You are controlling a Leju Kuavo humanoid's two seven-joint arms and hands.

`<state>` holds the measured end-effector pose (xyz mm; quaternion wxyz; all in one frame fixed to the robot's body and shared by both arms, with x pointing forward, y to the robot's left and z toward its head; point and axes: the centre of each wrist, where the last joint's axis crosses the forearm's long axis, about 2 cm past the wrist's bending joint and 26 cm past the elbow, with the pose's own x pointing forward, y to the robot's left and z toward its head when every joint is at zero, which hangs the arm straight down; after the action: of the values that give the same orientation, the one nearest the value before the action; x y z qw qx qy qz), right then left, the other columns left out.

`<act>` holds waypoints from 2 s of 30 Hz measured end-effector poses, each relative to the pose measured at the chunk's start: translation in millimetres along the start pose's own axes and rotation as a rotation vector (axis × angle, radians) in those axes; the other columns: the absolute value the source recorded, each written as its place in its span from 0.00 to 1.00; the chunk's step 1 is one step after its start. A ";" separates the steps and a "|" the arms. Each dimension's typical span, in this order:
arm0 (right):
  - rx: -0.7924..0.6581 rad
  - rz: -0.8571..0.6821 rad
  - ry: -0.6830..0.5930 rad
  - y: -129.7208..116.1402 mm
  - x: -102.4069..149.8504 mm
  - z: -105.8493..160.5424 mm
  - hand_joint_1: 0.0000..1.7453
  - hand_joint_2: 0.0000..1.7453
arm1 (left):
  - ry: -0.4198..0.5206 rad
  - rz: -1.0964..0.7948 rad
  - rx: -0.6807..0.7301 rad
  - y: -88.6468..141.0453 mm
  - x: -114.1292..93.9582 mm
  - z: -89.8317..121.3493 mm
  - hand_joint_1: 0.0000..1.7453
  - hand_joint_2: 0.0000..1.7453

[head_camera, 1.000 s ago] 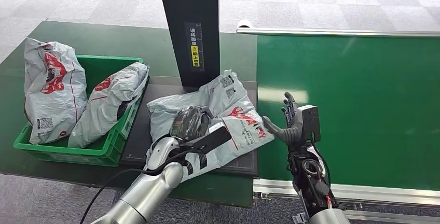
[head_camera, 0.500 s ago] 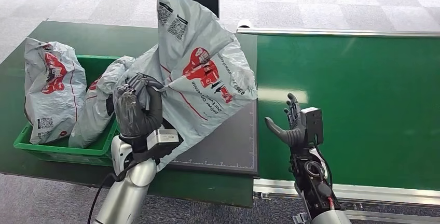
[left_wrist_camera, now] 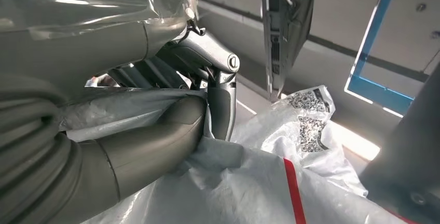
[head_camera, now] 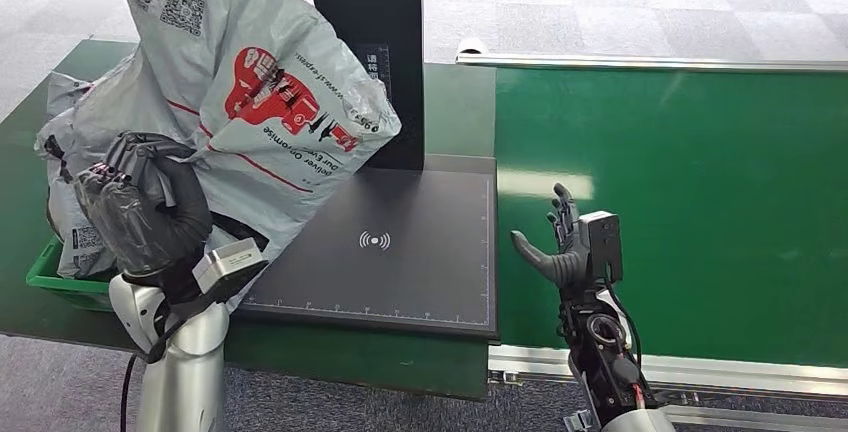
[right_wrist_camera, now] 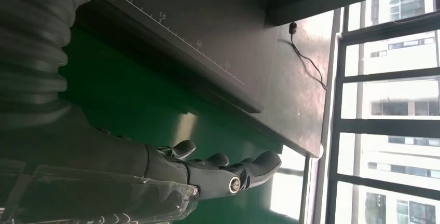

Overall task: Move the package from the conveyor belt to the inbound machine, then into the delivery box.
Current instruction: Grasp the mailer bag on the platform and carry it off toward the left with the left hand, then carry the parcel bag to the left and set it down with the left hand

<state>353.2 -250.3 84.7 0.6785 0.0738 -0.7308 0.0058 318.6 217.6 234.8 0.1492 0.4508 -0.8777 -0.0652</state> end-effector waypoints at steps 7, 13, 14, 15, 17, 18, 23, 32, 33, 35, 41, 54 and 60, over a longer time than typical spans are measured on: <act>0.001 0.000 0.001 1.2 -1.9 4.7 0.00 1.00 | 0.071 0.004 0.091 4.7 -17.8 -13.0 1.00 1.00; 0.007 0.013 0.013 2.0 -3.1 9.3 0.00 1.00 | 0.051 -0.148 0.098 15.4 -33.8 -34.1 1.00 1.00; 0.008 0.014 0.014 2.2 -2.8 9.2 0.00 1.00 | 0.061 -0.212 0.073 17.6 -38.7 -37.1 1.00 1.00; 0.010 0.015 0.015 2.6 -2.3 9.0 0.00 1.00 | 0.085 -0.273 0.045 18.5 -43.6 -39.1 1.00 1.00; 0.018 0.015 0.016 4.2 -1.2 8.4 0.00 1.00 | 0.169 -0.382 -0.011 16.8 -55.2 -41.4 1.00 1.00; 0.023 0.014 0.018 5.2 -0.7 8.0 0.00 1.00 | 0.231 -0.431 -0.039 14.2 -62.6 -41.3 1.00 1.00; 0.067 0.012 0.019 11.6 3.3 3.5 0.00 1.00 | 0.548 -0.591 -0.200 -8.8 -107.7 -23.0 1.00 1.00; 0.131 0.014 0.001 22.5 13.1 -9.5 0.00 1.00 | 0.742 -0.713 -0.534 -20.9 -164.1 19.6 1.00 1.00; 0.136 0.014 0.000 23.7 13.7 -10.6 0.00 1.00 | 0.749 -0.720 -0.564 -20.8 -167.4 24.0 1.00 1.00; 0.145 0.015 0.000 25.2 15.0 -12.7 0.00 1.00 | 0.756 -0.728 -0.614 -20.4 -172.3 31.8 1.00 1.00; 0.167 0.023 0.000 27.5 17.3 -17.3 0.00 1.00 | 0.774 -0.744 -0.677 -18.2 -179.1 45.2 0.00 1.00; 0.189 0.009 0.003 32.4 17.8 -18.2 0.00 1.00 | 0.569 -0.661 -0.403 14.9 -179.6 21.0 0.00 1.00; 0.188 0.009 -0.001 33.4 17.3 -17.8 0.00 1.00 | 0.311 -0.505 -0.206 33.7 -167.7 -4.4 0.00 1.00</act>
<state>365.8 -217.1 106.3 0.6683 0.1340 -0.7276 0.0774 386.1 373.4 213.3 0.3056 0.6416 -0.6934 -0.1190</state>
